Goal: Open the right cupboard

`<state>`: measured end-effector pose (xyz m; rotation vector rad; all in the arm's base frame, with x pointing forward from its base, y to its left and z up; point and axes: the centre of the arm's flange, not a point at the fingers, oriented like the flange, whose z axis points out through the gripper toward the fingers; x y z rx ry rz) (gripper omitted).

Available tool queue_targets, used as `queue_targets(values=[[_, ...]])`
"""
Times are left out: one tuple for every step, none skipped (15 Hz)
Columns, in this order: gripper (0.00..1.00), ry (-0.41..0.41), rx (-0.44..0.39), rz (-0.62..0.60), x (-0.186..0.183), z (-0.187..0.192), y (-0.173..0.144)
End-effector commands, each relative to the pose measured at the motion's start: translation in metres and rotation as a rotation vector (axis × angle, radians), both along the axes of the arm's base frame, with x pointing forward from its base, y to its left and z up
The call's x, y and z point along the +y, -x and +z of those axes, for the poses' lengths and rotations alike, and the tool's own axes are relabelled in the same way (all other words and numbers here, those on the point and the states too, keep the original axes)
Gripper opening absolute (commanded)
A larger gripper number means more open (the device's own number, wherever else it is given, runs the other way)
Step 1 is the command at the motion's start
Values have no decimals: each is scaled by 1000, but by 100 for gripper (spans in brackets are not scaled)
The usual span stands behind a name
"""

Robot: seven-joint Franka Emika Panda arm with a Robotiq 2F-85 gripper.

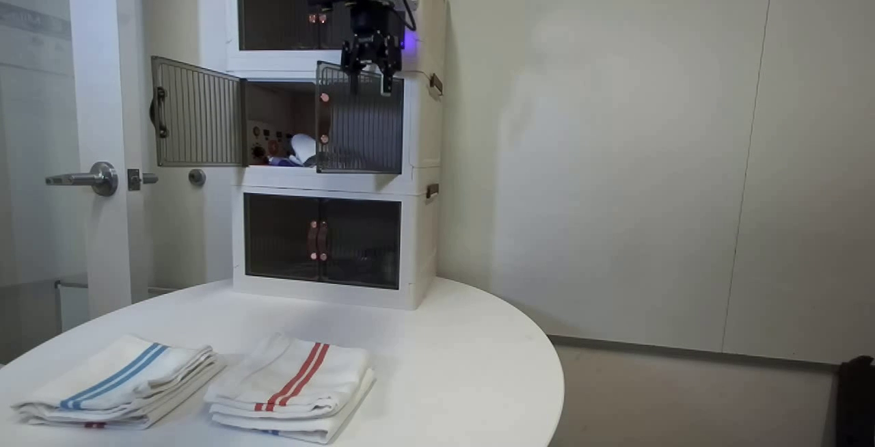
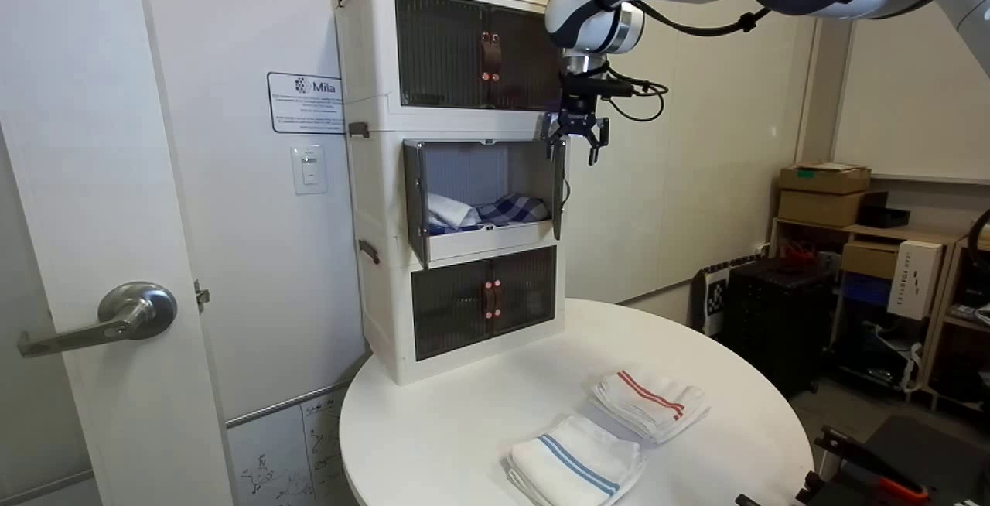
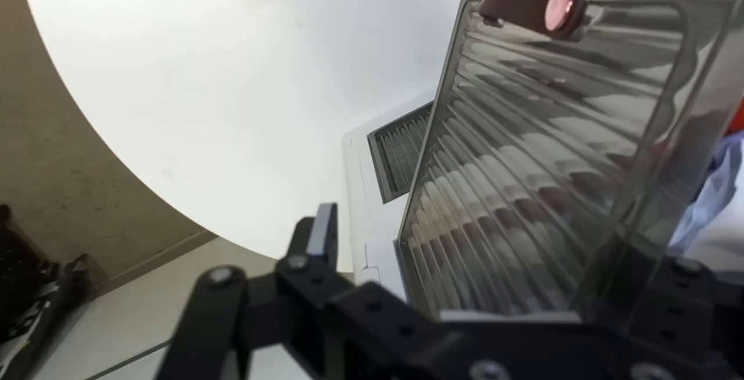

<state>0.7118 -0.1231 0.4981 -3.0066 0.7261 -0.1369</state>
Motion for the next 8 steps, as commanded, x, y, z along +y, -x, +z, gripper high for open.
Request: queue_targets(values=[[100, -27, 13, 198, -5, -1, 26], [100, -29, 11, 252, -7, 2, 27], [100, -27, 9, 307, -10, 3, 28], [100, -22, 13, 362, -14, 7, 28], [100, -18, 19, 416, -18, 10, 28], [100, -14, 28, 471, -23, 13, 28], [100, -14, 42, 523, -29, 15, 30], [100, -9, 60, 575, -36, 16, 32]])
